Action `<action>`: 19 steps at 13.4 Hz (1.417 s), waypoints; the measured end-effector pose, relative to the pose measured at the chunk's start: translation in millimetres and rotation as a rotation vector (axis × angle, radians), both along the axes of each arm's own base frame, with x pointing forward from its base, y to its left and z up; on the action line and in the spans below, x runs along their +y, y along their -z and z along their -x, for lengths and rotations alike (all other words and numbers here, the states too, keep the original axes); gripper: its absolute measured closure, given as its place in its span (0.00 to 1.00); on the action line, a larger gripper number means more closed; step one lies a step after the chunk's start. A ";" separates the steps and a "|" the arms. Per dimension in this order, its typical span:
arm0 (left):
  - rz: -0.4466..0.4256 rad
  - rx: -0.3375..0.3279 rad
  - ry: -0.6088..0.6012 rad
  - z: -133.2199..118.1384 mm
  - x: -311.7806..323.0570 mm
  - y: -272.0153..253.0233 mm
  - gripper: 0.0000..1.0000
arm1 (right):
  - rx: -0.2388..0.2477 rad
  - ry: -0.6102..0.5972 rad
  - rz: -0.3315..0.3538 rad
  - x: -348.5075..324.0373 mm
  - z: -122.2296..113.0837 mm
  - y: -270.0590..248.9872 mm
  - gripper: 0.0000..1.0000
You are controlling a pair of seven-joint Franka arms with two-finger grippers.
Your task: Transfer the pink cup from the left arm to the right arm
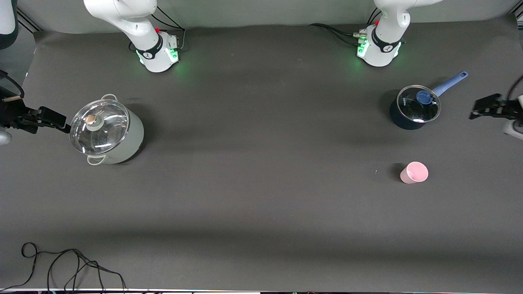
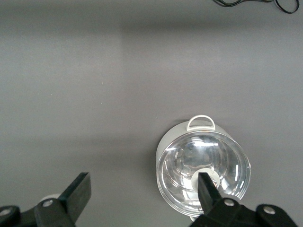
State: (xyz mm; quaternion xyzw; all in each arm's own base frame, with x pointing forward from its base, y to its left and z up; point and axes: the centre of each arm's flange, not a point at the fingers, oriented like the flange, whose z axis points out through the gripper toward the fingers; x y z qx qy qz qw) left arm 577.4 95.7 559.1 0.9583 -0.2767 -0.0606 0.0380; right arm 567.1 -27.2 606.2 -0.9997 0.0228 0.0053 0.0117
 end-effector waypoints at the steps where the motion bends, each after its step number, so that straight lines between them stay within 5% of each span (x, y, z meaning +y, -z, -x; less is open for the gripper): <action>1: 0.029 -0.015 0.078 -5.0 18.3 6.5 0.00 | 0.000 0.000 0.000 0.0 0.0 0.0 0.00; 10: 0.423 -0.221 0.548 -23.4 133.3 107.4 0.00 | 0.001 0.000 0.000 -0.1 -0.3 0.8 0.00; 19: 0.812 -0.555 0.690 -18.3 210.5 304.6 0.01 | 0.002 0.001 0.000 -0.4 -0.3 1.0 0.00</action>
